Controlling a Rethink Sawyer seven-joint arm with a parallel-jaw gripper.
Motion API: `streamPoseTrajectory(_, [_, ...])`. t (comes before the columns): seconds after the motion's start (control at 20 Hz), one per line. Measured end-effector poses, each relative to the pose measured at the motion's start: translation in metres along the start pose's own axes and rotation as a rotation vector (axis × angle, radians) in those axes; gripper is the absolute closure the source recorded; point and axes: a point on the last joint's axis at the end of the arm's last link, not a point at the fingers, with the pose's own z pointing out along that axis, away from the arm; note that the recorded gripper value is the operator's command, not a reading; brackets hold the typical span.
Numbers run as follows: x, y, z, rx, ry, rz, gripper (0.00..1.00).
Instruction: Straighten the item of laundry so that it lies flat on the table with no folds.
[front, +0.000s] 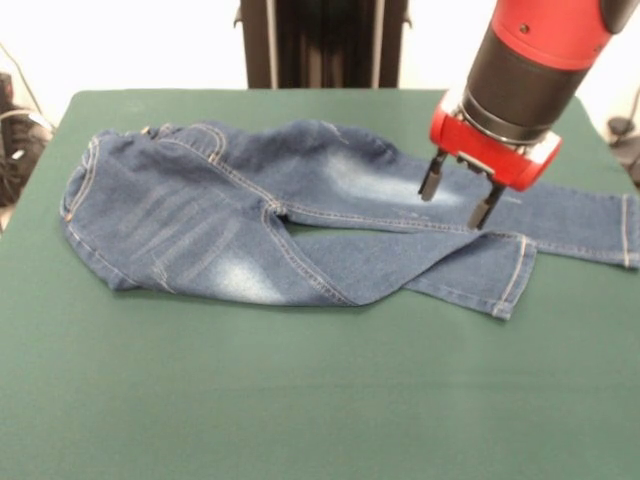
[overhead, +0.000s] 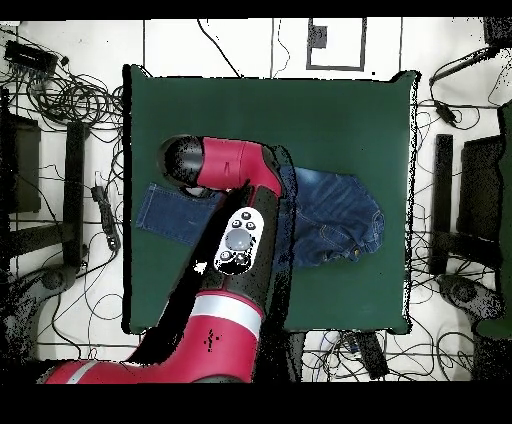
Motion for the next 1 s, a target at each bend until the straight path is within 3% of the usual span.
streamPoseTrajectory(1.0, [0.008, 0.020, 0.011, -0.052, -0.023, -0.017, 0.00])
